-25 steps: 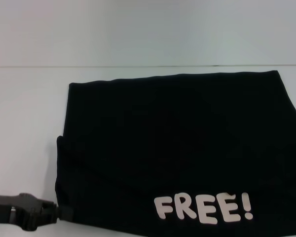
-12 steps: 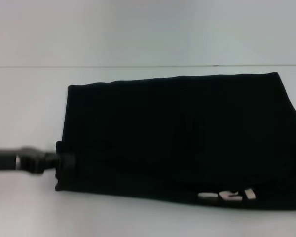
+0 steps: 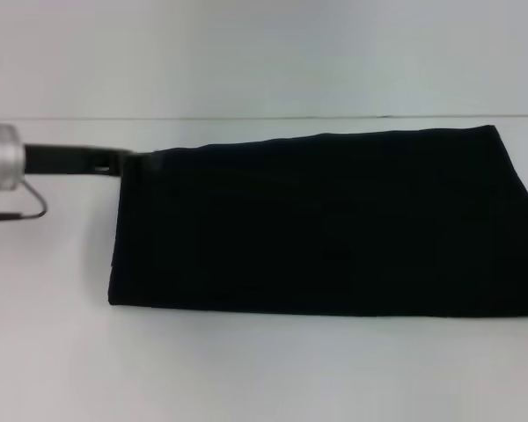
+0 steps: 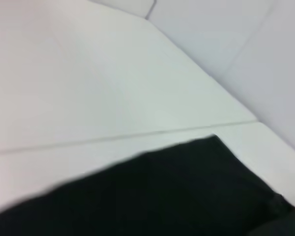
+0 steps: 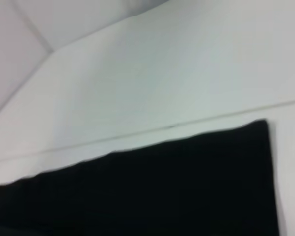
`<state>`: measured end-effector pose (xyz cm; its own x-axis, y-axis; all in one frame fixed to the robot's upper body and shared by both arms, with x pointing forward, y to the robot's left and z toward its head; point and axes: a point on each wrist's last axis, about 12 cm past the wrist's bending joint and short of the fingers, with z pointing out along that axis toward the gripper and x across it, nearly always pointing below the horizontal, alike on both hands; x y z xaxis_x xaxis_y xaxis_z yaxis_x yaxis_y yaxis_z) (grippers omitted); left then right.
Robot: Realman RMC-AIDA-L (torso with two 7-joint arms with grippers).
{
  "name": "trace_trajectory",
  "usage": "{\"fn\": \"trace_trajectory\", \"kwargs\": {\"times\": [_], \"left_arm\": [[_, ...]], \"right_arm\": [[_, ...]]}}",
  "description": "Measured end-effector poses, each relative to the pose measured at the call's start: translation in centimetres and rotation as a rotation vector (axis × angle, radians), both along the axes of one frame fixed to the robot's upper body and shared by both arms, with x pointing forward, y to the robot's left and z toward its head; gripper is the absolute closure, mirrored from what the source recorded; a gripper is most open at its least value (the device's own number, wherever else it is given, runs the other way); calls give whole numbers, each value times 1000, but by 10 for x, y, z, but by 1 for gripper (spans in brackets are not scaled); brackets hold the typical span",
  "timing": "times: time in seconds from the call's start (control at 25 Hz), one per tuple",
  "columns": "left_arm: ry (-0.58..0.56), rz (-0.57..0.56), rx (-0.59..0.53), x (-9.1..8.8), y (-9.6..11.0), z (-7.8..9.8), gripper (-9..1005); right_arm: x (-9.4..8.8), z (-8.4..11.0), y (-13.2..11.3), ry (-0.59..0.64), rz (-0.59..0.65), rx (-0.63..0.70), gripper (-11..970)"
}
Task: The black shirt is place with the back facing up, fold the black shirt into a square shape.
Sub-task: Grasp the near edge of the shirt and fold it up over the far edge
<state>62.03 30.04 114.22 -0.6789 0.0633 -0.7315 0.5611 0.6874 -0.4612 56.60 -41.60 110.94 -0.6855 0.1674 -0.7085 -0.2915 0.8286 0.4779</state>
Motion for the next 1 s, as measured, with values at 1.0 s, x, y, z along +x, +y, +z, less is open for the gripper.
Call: {"fn": "trace_trajectory", "kwargs": {"times": [1.0], "left_arm": [[-173,264,292,64,-38,-1,997]], "right_arm": [[114,25,74,-113,-139,-235,916]]}}
